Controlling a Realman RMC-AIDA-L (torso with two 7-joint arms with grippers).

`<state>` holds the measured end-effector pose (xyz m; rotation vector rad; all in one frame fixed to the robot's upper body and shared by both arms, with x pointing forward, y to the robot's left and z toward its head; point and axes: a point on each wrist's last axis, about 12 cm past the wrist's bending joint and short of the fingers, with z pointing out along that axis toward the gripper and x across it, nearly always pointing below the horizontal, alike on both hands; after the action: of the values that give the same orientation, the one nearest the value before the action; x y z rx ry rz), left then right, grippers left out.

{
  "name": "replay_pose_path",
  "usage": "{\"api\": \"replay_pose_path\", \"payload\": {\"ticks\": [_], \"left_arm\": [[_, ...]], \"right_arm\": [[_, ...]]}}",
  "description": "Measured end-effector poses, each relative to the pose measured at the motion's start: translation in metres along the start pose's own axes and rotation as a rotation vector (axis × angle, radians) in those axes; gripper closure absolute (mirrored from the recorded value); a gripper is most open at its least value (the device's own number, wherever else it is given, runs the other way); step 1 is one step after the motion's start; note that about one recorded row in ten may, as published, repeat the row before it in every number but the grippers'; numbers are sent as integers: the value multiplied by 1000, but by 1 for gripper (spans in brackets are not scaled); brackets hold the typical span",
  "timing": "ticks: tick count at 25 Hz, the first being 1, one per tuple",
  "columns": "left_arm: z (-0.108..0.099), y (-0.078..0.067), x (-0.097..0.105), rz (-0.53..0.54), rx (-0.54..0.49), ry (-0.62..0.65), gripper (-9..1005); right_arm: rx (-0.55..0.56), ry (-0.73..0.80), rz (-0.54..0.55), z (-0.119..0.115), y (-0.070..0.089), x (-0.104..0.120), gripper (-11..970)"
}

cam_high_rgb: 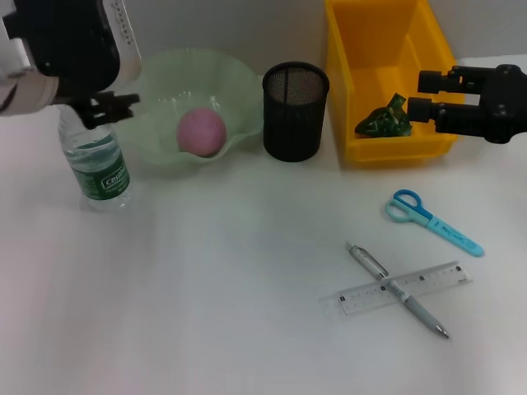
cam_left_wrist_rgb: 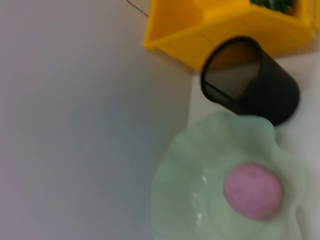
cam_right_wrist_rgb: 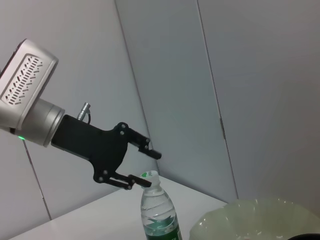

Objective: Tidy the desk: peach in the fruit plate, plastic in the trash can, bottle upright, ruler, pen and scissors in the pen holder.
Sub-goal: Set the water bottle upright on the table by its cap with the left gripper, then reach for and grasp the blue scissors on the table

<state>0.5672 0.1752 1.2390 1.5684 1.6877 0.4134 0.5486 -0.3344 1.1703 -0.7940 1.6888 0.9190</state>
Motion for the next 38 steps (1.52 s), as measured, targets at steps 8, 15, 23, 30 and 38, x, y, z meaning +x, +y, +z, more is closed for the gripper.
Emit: {"api": "replay_pose_path", "payload": {"ticks": [8,15,23,30,38], "left_arm": [[1,-19,5,-183,4,-270,205],[-3,-21,21,-432,100,-490,194],[8,-31,50,-633,196,-572,194],[21,-50,66,-729,277,-599,194],[25,-57,93,-859,322,-656,194]], "right_arm": [[-3,-3,8,2,0,1,350],[-6,-7,16,3,-1,-2,351],[8,-7,31,4,-3,-4,351],[12,-7,40,5,-3,-5,351],[44,44,45,11,-7,-4,351]]}}
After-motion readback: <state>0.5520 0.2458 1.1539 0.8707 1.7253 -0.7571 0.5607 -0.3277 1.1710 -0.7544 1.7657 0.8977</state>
